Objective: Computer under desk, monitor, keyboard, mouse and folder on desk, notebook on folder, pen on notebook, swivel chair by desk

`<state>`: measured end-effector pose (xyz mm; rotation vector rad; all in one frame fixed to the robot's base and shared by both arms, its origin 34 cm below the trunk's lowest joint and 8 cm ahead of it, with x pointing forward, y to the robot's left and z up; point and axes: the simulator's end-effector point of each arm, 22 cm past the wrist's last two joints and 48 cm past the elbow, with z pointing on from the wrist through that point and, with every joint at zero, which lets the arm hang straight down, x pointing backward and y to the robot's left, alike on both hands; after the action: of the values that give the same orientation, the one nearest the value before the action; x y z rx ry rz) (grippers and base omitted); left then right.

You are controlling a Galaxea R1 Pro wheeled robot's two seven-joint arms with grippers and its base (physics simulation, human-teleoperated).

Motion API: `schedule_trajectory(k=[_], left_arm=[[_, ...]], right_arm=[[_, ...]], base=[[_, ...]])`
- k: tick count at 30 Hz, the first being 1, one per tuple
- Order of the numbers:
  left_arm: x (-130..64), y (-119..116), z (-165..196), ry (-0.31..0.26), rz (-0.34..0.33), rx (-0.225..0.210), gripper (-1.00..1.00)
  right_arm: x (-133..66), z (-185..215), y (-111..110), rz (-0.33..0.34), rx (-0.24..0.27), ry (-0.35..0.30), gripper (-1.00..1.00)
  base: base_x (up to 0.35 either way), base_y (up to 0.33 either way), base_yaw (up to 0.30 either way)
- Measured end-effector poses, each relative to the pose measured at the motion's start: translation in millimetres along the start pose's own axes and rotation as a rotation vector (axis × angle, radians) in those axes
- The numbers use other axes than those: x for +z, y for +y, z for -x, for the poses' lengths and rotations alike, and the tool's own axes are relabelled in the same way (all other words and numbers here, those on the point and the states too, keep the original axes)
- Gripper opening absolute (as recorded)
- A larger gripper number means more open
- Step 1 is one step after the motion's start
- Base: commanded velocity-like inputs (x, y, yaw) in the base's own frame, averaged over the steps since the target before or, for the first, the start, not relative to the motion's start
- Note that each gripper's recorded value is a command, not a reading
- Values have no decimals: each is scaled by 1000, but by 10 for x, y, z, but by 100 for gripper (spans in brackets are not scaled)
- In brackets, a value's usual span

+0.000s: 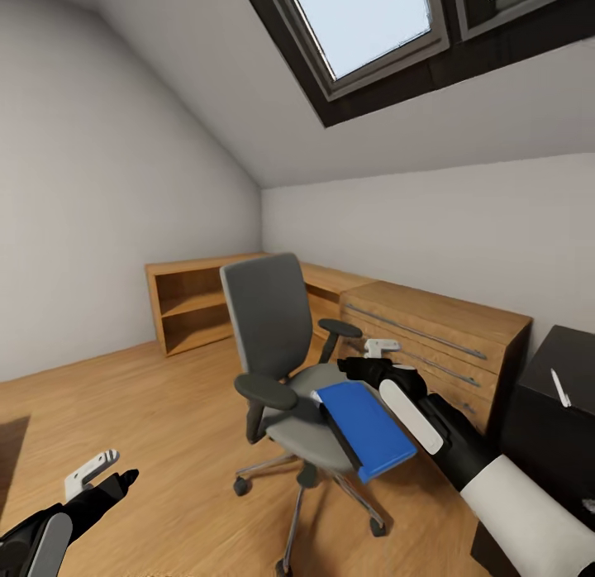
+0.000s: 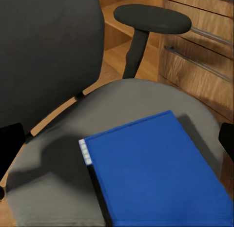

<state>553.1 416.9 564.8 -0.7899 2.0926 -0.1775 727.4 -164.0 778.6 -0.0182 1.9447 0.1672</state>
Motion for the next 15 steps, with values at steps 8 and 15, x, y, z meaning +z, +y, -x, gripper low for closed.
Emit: schedule_trajectory(k=[8,15], left_arm=[[16,13,-20,5,4,1,100],[39,33,-52,13,10,3,100]], right_arm=[[26,-34,2,0,-1,6,100],[62,-87,-1,-1,-2,17,100]], base=[[-240,209,-201],[-86,73,-63]])
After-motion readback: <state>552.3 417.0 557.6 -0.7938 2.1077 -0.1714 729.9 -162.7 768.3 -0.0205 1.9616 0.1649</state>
